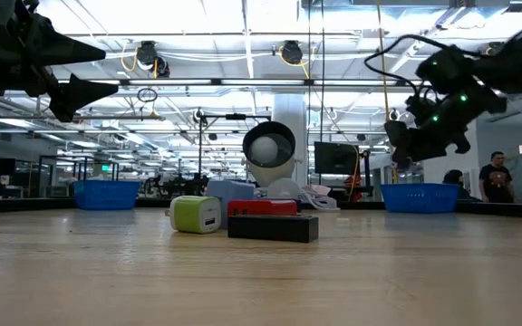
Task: Pick & Place Office items
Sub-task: Put the purple charger adapter into the right blue bin
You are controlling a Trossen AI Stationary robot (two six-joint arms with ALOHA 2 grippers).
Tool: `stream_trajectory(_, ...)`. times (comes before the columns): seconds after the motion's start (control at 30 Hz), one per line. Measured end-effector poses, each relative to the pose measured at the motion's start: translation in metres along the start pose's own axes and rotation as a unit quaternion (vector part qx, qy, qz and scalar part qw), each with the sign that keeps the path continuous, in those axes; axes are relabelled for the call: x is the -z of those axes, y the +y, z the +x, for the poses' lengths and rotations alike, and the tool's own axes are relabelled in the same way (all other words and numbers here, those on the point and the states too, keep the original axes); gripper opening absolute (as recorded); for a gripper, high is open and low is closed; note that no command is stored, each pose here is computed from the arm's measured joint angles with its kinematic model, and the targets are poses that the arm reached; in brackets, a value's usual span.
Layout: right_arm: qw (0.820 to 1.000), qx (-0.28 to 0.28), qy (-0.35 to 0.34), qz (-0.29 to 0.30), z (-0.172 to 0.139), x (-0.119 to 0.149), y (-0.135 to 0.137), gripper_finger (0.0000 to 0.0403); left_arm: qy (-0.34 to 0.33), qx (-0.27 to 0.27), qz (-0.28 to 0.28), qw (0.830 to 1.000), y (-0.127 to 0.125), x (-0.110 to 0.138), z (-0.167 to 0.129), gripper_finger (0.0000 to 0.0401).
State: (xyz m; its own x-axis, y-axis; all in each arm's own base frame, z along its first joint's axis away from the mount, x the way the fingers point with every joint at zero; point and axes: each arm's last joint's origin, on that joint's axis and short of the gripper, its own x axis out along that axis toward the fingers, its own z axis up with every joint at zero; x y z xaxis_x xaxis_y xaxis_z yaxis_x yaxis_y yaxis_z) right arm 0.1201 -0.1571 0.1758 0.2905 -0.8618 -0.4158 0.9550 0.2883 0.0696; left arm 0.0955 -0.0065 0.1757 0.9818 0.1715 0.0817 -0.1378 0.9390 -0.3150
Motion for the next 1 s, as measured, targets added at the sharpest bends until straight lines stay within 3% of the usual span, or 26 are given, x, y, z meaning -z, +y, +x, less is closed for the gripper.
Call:
stream_trajectory(0.23, 0.997, 0.048, 0.061, -0.006, 0.004, -0.023, -0.010, 0.0157, 0.000, 0.000, 0.000, 1.000, 0.000, 0.000, 0.000, 0.0324)
stream_trajectory(0.6, 0.996, 0.041, 0.083, 0.005, 0.007, -0.020, -0.015, 0.0156, 0.000, 0.000, 0.000, 1.000, 0.000, 0.000, 0.000, 0.0324)
stream_trajectory(0.77, 0.992, 0.051, 0.118, 0.003, 0.015, -0.010, -0.015, 0.0150, 0.000, 0.000, 0.000, 1.000, 0.000, 0.000, 0.000, 0.0324)
stream_trajectory(1.0, 0.990, 0.084, 0.113, -0.007, 0.025, -0.005, -0.012, 0.0158, 0.000, 0.000, 0.000, 1.000, 0.000, 0.000, 0.000, 0.0324)
